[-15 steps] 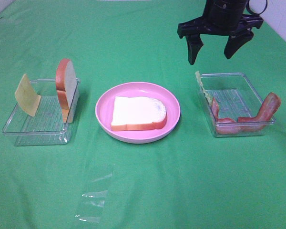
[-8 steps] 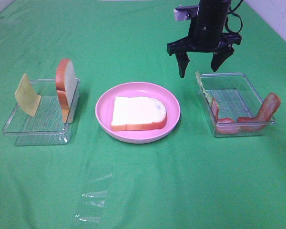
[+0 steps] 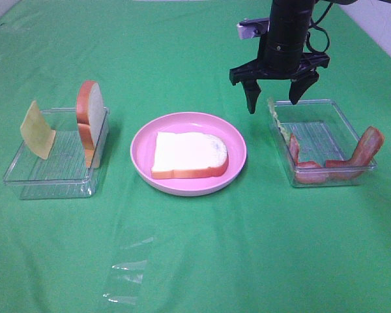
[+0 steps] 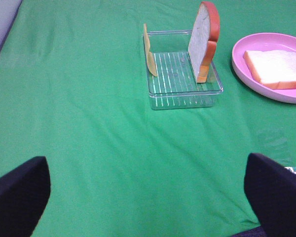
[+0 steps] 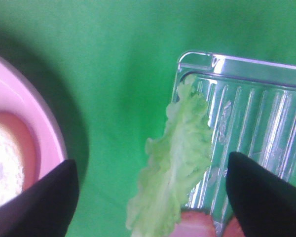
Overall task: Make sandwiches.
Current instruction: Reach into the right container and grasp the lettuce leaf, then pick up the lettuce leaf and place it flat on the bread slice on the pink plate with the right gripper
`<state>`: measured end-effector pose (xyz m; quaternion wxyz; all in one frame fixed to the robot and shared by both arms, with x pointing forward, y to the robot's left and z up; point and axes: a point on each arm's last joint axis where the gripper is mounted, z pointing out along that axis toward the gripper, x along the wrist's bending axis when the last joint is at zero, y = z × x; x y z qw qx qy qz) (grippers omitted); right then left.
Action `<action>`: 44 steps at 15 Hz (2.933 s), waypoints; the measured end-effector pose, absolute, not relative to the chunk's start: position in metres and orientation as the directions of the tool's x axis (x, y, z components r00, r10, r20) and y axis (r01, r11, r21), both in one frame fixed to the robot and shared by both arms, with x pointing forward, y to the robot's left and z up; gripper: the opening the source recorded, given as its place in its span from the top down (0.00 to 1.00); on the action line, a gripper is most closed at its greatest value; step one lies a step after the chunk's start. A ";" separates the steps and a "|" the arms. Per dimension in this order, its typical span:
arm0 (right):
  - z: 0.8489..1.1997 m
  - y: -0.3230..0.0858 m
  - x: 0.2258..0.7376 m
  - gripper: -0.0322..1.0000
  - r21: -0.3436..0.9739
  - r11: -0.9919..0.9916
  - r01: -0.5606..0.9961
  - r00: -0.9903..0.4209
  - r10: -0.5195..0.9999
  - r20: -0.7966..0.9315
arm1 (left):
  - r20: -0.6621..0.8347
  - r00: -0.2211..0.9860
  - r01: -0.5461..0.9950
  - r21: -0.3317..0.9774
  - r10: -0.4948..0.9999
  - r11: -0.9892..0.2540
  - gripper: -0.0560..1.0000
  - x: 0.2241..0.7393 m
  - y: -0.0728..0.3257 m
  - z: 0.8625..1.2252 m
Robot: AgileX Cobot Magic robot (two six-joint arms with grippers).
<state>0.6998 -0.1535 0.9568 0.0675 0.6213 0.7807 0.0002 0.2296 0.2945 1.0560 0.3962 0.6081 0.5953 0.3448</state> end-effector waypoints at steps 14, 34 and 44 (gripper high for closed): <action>0.946 -0.154 0.701 0.67 0.062 0.230 0.971 -0.222 0.968 -0.114 | -0.052 0.054 0.451 0.892 0.997 0.022 0.01 0.230 0.294 1.056; 1.030 -0.155 0.684 0.95 0.229 0.209 0.951 -0.204 0.978 -0.044 | -0.052 0.054 0.451 0.892 0.997 0.022 0.01 0.230 0.294 1.056; 1.020 -0.099 0.639 0.95 0.185 0.296 0.937 -0.341 0.663 0.667 | -0.052 0.054 0.451 0.892 0.997 0.022 0.01 0.230 0.294 1.056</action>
